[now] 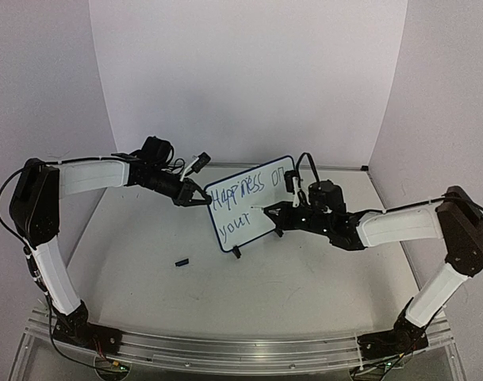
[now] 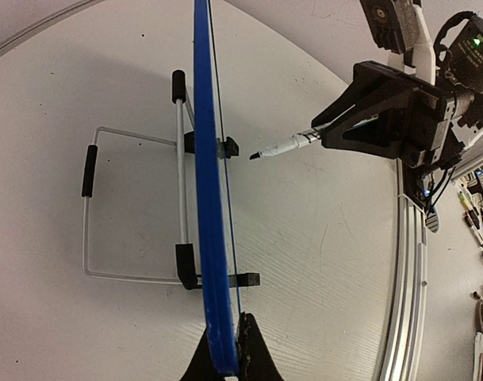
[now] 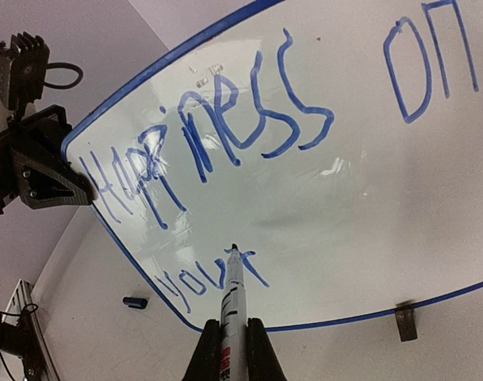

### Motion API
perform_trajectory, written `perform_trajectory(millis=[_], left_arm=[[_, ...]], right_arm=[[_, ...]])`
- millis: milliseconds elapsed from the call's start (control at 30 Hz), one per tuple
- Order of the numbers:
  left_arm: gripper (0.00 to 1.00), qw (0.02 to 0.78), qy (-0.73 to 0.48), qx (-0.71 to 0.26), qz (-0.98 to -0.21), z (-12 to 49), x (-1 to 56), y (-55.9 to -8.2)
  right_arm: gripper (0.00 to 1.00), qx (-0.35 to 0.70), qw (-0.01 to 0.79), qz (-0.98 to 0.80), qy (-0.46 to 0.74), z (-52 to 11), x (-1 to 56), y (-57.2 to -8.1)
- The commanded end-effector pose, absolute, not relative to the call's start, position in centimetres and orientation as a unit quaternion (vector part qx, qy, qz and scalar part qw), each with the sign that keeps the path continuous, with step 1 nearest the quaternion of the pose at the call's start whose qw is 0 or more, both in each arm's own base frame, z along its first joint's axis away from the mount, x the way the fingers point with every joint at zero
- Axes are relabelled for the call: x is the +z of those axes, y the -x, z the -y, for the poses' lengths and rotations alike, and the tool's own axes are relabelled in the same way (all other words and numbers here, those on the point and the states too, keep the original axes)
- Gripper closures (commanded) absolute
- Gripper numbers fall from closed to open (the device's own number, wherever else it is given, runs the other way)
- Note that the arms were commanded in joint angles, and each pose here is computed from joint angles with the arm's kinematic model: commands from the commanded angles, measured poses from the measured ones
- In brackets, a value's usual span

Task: Write a sentence on the whiteboard

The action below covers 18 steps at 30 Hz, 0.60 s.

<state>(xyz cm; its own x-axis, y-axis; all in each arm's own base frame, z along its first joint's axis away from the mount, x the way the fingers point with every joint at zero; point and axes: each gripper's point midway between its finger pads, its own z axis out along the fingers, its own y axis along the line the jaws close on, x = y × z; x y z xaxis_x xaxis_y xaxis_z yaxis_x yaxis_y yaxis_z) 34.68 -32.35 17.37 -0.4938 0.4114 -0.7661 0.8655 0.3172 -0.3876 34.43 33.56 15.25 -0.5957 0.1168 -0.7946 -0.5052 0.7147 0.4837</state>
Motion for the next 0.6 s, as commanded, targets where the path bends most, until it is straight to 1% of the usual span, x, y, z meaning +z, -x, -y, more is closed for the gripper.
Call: perform_trajectory(millis=[0, 267, 567], left_arm=[[1.0, 0.252, -0.436, -0.365, -0.783, 31.9, 14.8, -33.6], [1.0, 0.251, -0.436, -0.364, -0.784, 31.9, 14.7, -33.6], [1.0, 0.25, -0.436, -0.362, -0.785, 31.8, 14.6, -33.7]], right_arm=[[1.0, 0.393, 0.438, -0.797, 0.134, -32.2, 17.1, -34.6], [1.0, 0.421, 0.415, -0.796, 0.126, -30.7, 15.8, -36.0], [1.0, 0.432, 0.413, -0.794, 0.114, -31.1, 15.1, -37.6]])
